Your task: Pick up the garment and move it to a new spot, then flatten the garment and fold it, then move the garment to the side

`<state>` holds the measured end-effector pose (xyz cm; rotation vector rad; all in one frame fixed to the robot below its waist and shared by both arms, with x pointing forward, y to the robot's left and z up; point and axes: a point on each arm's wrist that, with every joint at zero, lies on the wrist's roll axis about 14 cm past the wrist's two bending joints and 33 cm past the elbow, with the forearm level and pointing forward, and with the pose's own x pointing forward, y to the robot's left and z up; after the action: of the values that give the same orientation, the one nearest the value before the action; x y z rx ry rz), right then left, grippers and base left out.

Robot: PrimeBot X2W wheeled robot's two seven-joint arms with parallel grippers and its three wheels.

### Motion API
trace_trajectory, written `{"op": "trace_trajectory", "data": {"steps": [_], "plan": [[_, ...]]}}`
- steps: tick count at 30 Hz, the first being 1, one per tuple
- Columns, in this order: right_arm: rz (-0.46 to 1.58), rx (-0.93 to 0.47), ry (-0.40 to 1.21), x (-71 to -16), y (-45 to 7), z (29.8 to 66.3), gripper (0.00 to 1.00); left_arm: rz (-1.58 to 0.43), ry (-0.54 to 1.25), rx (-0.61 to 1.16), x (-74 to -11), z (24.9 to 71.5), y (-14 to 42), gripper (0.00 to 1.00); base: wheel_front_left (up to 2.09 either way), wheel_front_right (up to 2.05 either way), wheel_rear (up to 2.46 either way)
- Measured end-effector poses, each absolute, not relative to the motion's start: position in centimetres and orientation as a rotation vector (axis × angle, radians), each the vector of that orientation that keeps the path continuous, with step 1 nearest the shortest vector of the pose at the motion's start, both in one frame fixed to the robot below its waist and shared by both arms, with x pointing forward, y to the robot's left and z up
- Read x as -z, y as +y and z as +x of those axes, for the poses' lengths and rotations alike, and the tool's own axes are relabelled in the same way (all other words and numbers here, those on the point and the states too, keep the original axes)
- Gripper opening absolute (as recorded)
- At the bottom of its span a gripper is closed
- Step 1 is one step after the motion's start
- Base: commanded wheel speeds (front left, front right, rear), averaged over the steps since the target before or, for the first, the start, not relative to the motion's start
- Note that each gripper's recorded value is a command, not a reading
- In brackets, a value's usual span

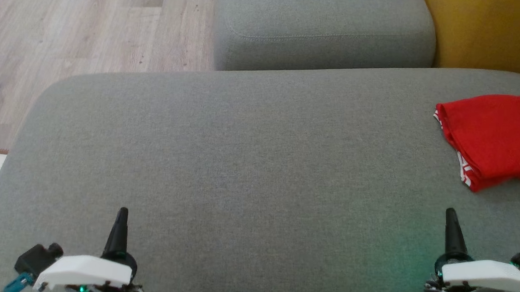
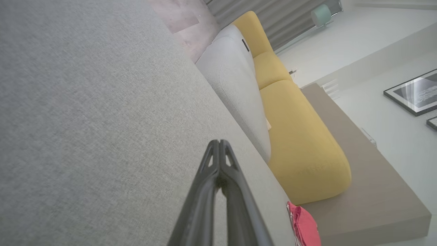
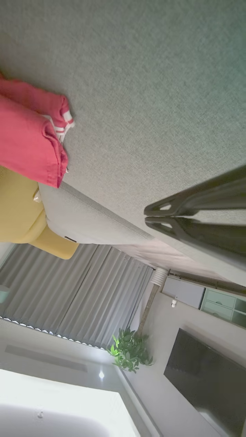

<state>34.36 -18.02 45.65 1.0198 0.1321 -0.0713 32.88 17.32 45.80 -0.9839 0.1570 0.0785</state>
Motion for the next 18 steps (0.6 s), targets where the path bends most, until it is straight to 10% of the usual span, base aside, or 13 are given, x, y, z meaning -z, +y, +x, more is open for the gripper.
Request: {"op": "trace_trajectory", "data": {"steps": [18], "plan": [[1.229, 0.095, 0.121, -46.0, -18.8, 35.3, 0.00, -1.201, 0.161, -0.086, -45.9, 34.3, 17.7, 0.00, 0.00, 0.00, 0.00]]}}
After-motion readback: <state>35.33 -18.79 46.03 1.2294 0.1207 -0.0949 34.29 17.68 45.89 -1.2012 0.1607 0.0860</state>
